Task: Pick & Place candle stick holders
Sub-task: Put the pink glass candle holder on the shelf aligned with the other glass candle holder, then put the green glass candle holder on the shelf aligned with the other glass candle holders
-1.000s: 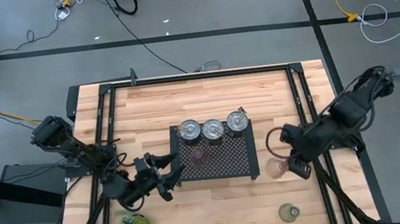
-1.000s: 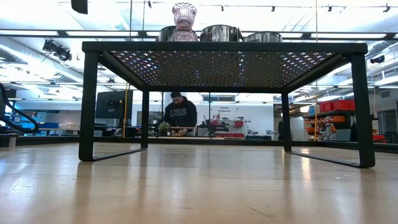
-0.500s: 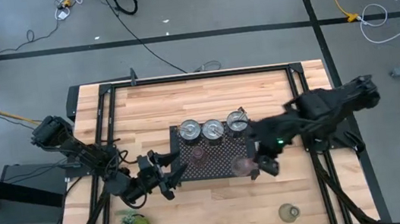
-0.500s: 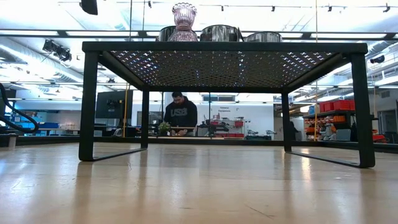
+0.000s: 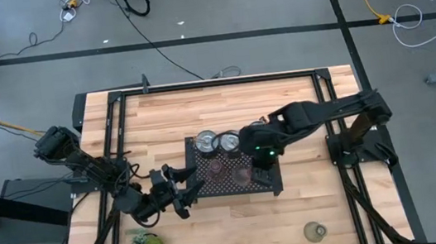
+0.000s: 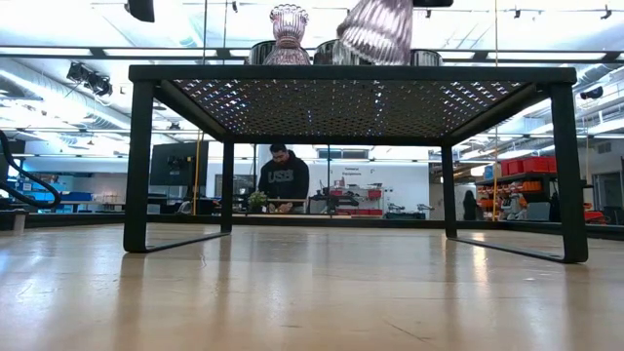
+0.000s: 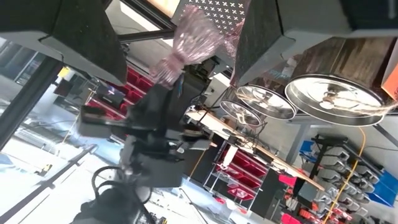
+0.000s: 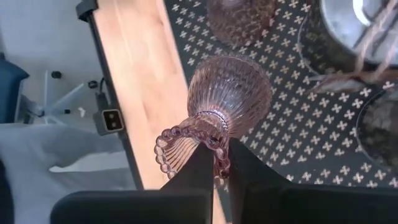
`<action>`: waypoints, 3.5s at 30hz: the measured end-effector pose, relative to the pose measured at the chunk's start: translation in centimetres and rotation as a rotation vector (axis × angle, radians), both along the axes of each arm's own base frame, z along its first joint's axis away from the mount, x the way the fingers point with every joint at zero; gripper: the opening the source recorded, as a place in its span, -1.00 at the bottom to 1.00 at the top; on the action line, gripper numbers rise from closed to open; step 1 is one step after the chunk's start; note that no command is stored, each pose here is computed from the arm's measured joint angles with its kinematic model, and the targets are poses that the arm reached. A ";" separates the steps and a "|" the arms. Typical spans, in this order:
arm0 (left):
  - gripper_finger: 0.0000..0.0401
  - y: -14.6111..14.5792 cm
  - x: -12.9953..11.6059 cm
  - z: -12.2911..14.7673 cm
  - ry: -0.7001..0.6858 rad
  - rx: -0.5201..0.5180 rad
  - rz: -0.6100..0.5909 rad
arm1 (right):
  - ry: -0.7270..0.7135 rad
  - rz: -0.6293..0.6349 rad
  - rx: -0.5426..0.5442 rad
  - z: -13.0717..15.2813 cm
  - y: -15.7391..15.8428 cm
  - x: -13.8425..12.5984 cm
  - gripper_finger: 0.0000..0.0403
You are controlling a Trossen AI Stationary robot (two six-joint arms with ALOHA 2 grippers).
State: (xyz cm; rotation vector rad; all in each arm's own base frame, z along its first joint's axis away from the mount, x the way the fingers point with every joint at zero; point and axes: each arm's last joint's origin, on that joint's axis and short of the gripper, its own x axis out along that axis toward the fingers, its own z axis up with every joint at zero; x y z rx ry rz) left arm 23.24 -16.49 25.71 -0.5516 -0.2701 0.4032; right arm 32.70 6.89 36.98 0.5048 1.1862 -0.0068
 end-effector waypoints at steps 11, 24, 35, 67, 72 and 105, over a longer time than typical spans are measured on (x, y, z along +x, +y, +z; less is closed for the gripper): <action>0.49 0.0 0.0 0.0 0.003 0.003 0.000 | -0.014 0.011 -0.004 -0.9 -0.8 1.4 -0.96; 0.49 0.0 0.0 0.0 0.004 0.005 0.000 | -0.022 0.022 0.002 -0.9 -0.9 1.5 -0.83; 0.49 0.0 0.0 0.0 0.003 0.003 0.000 | -0.085 0.042 0.000 -0.6 -0.9 1.9 -0.79; 0.49 0.0 0.0 0.0 0.002 0.002 0.000 | -0.121 -0.011 -0.026 -0.4 -2.9 2.4 -0.52; 0.49 0.0 0.0 0.0 0.003 0.002 0.000 | -0.089 0.019 -0.010 -0.5 -2.9 2.0 -0.53; 0.49 0.0 0.0 0.0 0.003 0.013 -0.013 | 0.294 -0.175 -0.093 0.0 6.9 -12.3 -0.53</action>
